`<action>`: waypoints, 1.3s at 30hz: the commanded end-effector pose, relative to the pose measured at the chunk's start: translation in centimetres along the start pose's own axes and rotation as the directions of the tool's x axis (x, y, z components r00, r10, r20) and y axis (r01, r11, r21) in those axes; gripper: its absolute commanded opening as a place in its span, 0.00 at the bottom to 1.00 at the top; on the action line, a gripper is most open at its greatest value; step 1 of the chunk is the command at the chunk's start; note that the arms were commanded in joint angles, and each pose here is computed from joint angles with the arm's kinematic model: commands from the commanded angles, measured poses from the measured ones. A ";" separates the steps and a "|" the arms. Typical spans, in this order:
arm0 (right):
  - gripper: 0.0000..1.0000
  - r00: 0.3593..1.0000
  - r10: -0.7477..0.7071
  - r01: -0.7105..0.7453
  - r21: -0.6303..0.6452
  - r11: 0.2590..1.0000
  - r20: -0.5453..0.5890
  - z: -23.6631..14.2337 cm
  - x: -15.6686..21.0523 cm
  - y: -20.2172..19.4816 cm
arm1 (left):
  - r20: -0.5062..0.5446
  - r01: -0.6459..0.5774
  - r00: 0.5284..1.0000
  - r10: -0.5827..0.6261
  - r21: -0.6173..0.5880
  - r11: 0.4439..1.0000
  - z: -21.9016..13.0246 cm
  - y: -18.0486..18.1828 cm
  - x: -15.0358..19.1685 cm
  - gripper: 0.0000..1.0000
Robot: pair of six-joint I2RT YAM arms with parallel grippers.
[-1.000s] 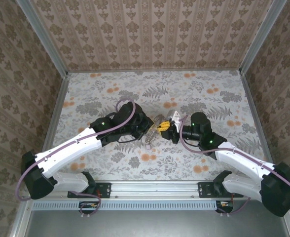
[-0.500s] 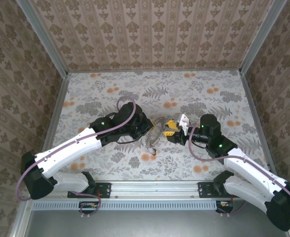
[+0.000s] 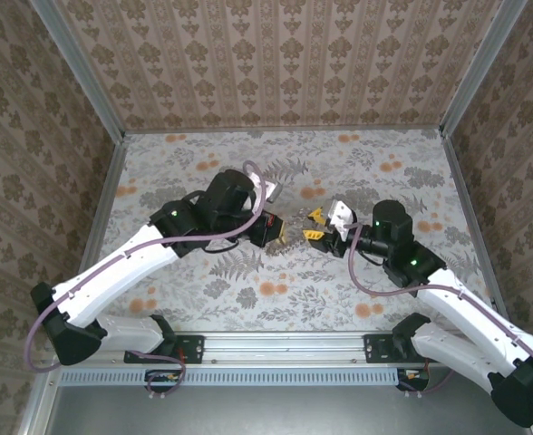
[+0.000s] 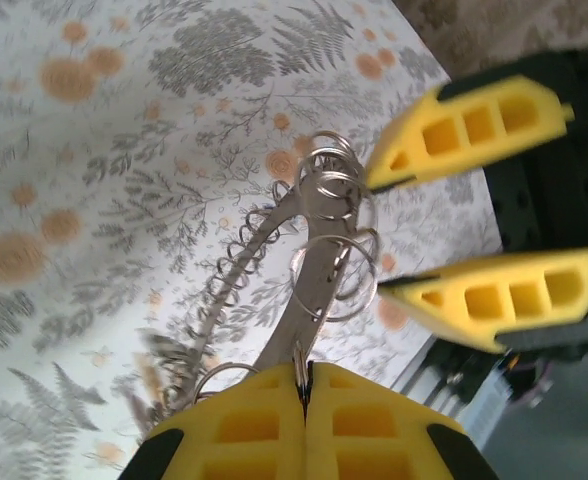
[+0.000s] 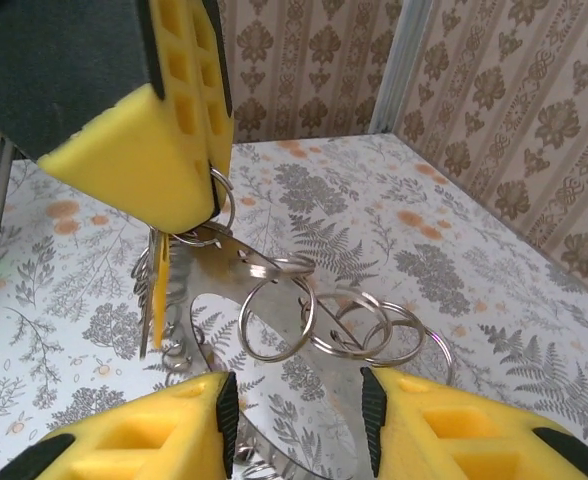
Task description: Put the keys on the keyring
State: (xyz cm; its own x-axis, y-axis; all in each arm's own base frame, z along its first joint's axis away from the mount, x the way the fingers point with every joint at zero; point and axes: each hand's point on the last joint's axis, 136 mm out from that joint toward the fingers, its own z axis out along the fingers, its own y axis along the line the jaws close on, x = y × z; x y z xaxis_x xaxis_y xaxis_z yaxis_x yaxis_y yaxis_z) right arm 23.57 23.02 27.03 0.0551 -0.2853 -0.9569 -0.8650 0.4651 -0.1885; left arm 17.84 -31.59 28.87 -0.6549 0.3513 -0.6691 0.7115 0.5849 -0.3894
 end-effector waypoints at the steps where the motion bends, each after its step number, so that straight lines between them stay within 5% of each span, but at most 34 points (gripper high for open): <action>1: 0.39 1.000 -0.029 0.029 -0.031 0.999 -0.005 -0.9 -1.1 0.5 | -0.058 -0.402 0.911 0.409 0.112 0.909 -1.0 -1.5 1.5 0.00; 8: 0.38 0.998 -0.051 0.046 -0.169 0.985 -0.029 -2.0 -1.8 3.0 | -0.176 -0.715 0.655 0.735 0.168 0.678 -0.9 0.4 3.8 0.00; 20: 0.36 0.999 -0.014 0.026 -0.281 0.959 0.044 -1.6 -2.2 5.1 | -0.089 -0.862 0.388 0.917 0.318 0.396 -0.7 0.5 4.9 0.00; 26: 0.29 0.998 -0.025 0.040 -0.263 0.964 0.059 0.4 -1.6 6.0 | -0.026 -0.874 0.349 0.937 0.351 0.335 -0.3 -0.5 4.9 0.00; 39: 0.26 0.997 -0.044 0.053 -0.162 0.985 0.057 3.0 0.3 6.2 | 0.027 -0.879 0.352 0.936 0.353 0.320 0.5 -1.8 3.7 0.00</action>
State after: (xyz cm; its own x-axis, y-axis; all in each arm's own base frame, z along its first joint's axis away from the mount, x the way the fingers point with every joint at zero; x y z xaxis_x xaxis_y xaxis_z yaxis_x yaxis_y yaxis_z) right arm 18.80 28.12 24.46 0.1106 -0.2838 -0.9525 -0.9491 0.2541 -0.1859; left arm 14.61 -30.36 24.60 0.3960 0.7212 -0.5684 0.9163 -0.3511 0.1929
